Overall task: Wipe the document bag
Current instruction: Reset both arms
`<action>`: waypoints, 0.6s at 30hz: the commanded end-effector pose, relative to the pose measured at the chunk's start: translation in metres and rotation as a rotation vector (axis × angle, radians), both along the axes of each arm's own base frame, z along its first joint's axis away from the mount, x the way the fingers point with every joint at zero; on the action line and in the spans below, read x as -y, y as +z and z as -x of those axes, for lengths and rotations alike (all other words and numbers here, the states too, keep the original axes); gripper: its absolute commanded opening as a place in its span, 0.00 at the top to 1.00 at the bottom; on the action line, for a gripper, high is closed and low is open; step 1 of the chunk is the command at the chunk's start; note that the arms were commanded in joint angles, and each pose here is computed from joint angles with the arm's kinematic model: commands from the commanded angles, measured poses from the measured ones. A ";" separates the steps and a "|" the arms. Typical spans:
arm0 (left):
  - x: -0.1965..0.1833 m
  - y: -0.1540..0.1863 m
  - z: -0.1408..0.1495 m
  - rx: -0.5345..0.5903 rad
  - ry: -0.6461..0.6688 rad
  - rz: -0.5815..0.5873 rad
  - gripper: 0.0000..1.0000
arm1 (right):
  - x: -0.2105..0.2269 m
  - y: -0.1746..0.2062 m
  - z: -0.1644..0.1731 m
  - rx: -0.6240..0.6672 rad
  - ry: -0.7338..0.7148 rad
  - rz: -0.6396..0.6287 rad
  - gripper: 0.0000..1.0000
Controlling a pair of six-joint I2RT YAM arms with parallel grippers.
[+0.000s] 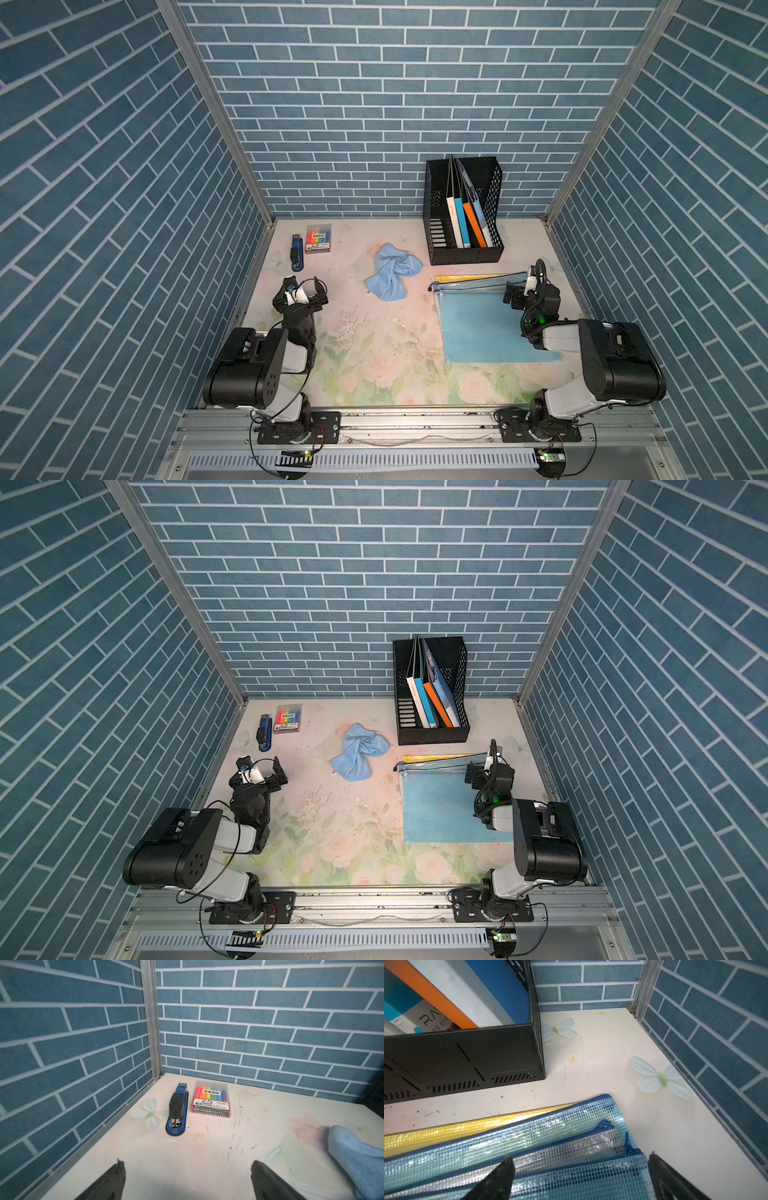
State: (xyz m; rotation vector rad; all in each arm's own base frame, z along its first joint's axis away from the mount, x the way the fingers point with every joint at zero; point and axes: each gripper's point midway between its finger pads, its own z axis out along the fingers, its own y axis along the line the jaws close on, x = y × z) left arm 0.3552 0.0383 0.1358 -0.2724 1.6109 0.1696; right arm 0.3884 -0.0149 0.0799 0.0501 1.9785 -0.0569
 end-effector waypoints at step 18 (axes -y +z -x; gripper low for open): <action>0.005 0.009 0.014 0.059 -0.023 -0.025 0.00 | -0.003 0.011 -0.001 0.058 0.033 0.016 0.01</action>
